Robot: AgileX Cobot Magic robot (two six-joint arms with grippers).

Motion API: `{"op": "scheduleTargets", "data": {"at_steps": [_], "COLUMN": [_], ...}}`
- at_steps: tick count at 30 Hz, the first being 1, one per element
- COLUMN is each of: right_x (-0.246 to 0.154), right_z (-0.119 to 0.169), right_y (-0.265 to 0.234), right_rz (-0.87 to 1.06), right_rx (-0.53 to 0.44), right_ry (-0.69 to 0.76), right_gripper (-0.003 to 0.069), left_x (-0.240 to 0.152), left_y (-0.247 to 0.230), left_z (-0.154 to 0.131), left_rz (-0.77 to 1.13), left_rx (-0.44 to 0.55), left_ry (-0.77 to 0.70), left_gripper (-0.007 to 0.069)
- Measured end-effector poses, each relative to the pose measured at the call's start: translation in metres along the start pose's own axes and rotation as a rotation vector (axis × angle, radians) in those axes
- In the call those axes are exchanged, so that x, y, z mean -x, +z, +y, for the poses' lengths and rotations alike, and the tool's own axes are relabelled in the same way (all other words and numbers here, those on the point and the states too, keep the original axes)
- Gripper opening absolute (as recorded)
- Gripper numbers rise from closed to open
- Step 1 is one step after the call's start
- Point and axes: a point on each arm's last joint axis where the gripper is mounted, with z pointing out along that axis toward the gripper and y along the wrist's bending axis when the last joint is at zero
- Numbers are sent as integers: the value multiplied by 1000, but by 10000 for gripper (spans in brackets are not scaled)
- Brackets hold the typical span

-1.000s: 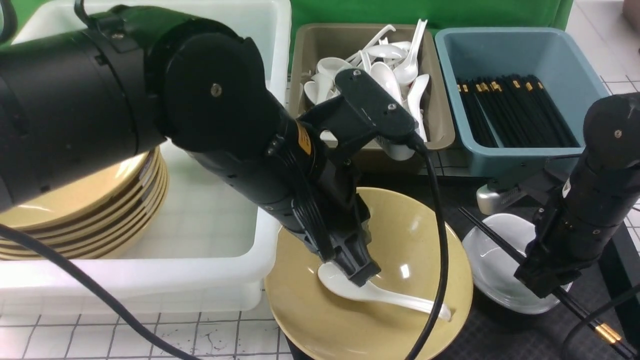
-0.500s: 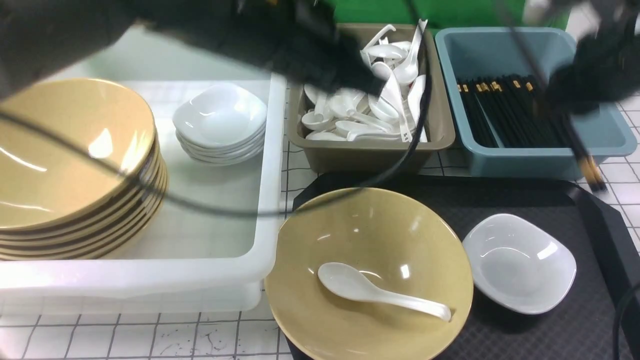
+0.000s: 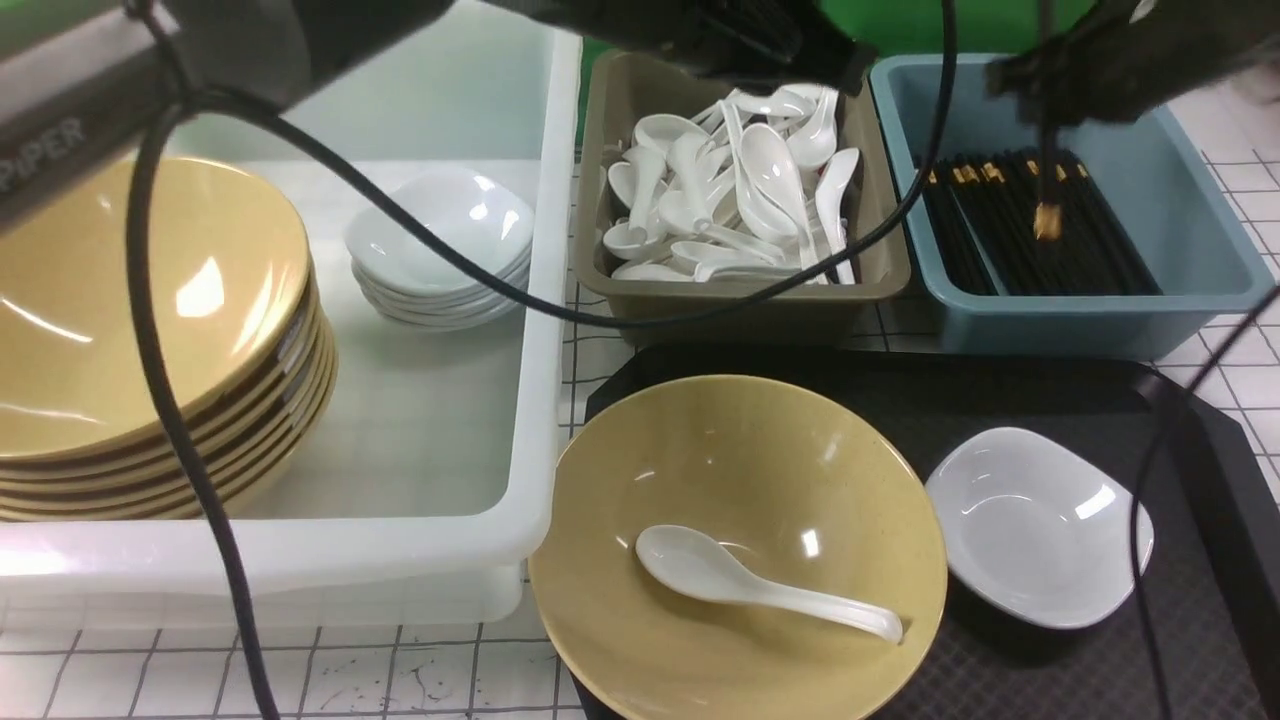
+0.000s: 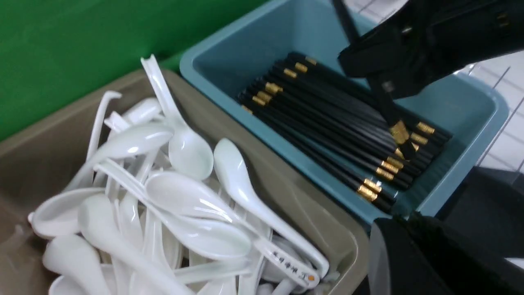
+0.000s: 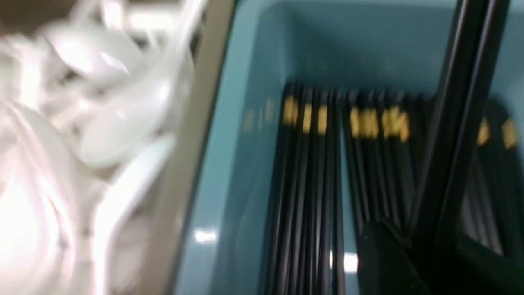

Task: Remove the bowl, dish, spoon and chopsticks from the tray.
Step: Use the right arm to put the chopsticks into the small storage box on the right, then use the right arm to grab the soup spoon in the middle

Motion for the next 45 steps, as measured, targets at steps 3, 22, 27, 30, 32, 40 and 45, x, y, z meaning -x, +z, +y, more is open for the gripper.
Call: {"op": "scheduleTargets", "data": {"at_steps": [3, 22, 27, 30, 32, 40, 45], "right_x": [-8, -26, -68, -103, -124, -159, -174], "right_z": [0, 113, 161, 186, 201, 218, 221], "right_y": [11, -146, -149, -145, -141, -96, -70], "right_rz": [89, 306, 393, 463, 516, 631, 707], "right_rx": [0, 361, 465, 535, 562, 511, 509], "right_ry": [-7, -614, -791, -933, -1034, -1174, -1177], "right_gripper": [268, 542, 540, 540, 540, 540, 540], "left_x": [-1, -74, -122, -144, -156, -180, -183], "left_y": [-6, -190, -209, -215, -218, -218, -216], "left_z": [0, -4, -25, -32, -36, -41, -41], "left_rz": [42, 313, 313, 307, 303, 296, 296], "left_rx": [1, 22, 5, 14, 19, 33, 36], "left_ry": [31, -38, -52, -58, -61, -71, -75], "left_gripper": [-12, -12, -12, -12, -12, -12, -12]}}
